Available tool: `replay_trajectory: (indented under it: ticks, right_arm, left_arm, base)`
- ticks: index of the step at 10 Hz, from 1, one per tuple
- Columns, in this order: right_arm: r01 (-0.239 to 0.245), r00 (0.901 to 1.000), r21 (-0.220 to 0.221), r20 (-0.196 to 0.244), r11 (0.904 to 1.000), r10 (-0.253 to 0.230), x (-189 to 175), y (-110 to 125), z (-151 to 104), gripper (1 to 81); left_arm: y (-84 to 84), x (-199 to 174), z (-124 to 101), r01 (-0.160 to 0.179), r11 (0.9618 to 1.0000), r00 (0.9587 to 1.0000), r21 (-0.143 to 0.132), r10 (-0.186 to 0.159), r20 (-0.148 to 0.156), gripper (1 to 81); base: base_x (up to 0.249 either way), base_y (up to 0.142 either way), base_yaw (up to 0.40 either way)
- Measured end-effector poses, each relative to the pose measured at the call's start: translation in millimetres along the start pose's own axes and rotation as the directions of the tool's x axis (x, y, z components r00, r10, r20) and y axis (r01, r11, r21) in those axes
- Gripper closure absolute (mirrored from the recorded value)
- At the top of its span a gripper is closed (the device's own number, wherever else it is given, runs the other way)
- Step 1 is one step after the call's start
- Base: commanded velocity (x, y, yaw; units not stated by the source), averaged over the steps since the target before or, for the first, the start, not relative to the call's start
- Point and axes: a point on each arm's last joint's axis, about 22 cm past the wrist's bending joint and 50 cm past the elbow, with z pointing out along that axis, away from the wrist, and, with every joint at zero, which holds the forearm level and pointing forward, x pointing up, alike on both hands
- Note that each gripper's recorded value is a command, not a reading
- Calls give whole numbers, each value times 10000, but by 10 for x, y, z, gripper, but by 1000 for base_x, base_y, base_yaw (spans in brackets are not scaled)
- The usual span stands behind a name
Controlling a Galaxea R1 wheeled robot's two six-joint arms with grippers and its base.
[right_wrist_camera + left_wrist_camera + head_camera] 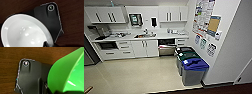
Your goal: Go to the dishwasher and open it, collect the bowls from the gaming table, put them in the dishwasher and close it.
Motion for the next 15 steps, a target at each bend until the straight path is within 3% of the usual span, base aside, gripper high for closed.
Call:
replay_trajectory:
  ticks: [7, 15]
  right_arm:
    - [0, 10000, 13, 12, 10000, 0, -6, -7, 2, 811]
    - [1, 10000, 15, 8, 10000, -1, -2, -11, 3, 811]
  left_arm:
    - [23, -1, 10, 4, 10000, 10000, -34, -4, -2, 811]
    - [6, 0, 1, 3, 10000, 10000, -12, -3, 3, 811]
  base:
    - [147, 0, 0]
    - [143, 57, 0]
